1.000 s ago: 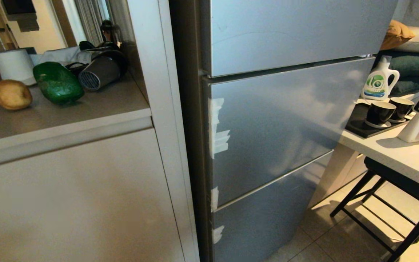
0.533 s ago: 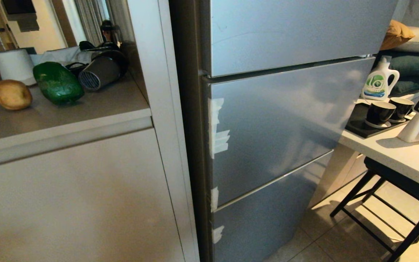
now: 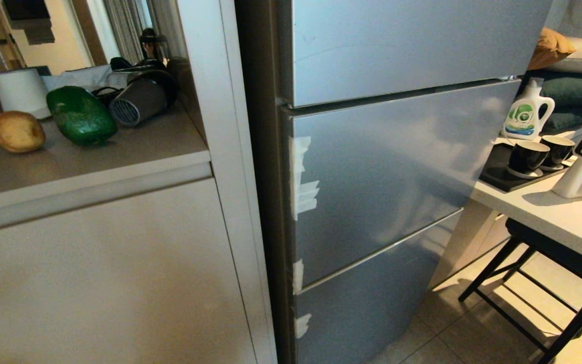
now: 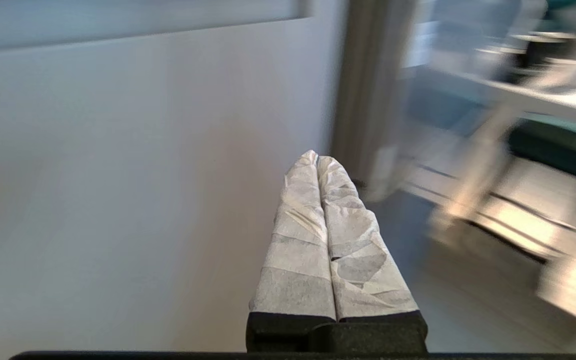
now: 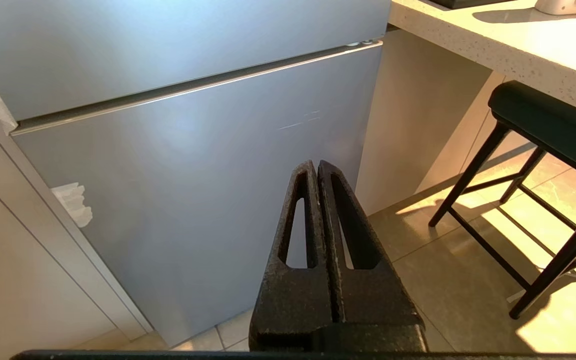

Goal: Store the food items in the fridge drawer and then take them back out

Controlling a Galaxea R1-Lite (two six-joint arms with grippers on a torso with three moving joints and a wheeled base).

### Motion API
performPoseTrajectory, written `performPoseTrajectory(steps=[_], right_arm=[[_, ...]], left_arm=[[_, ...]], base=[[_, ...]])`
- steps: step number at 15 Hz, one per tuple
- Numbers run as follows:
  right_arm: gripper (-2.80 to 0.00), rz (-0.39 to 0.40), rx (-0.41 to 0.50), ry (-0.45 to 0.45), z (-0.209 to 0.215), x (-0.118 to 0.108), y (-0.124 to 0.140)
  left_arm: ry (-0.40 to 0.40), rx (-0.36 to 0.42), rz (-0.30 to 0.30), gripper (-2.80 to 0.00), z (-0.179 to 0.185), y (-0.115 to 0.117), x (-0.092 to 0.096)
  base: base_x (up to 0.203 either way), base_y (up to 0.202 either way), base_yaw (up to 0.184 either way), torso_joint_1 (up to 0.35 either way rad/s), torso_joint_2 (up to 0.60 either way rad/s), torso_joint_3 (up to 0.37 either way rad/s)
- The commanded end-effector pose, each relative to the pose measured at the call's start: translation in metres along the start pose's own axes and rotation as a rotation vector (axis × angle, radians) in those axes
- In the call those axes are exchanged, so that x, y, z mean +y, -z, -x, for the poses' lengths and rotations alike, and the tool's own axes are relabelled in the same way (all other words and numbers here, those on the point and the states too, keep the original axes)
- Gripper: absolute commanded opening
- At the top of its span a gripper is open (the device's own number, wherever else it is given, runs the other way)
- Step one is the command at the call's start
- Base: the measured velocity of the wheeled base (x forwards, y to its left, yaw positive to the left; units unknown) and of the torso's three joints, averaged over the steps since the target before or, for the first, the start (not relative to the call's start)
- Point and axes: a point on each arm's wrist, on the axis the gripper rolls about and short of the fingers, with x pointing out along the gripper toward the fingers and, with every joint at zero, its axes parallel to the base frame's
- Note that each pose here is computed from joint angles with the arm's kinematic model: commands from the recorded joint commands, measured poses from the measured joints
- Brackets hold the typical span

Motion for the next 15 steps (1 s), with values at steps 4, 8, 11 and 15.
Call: performPoseTrajectory(steps=[4, 8, 11, 15], right_arm=[[-2.8, 0.0, 0.001, 0.0, 0.0, 0.0, 0.0], [-2.8, 0.001, 0.001, -0.001, 0.0, 0.0, 0.0], [-2.8, 0.001, 0.001, -0.001, 0.0, 0.0, 0.0], [-2.8, 0.0, 0.001, 0.0, 0.0, 0.0, 0.0]], left_arm=[[0.248, 0.367, 0.115, -2.8, -0.113, -0.014, 0.013], [0.336, 0.413, 0.084, -2.8, -0.18, 0.0, 0.002], [0.286, 0.362, 0.029, -2.8, -0.218, 0.008, -0.024], [0.16, 0.202, 0.015, -2.8, -0.262, 0.014, -0.055]], base=[[0.0, 0.0, 0.0, 0.0, 0.0, 0.0], [0.0, 0.0, 0.0, 0.0, 0.0, 0.0], [0.0, 0.0, 0.0, 0.0, 0.0, 0.0], [0.0, 0.0, 0.0, 0.0, 0.0, 0.0]])
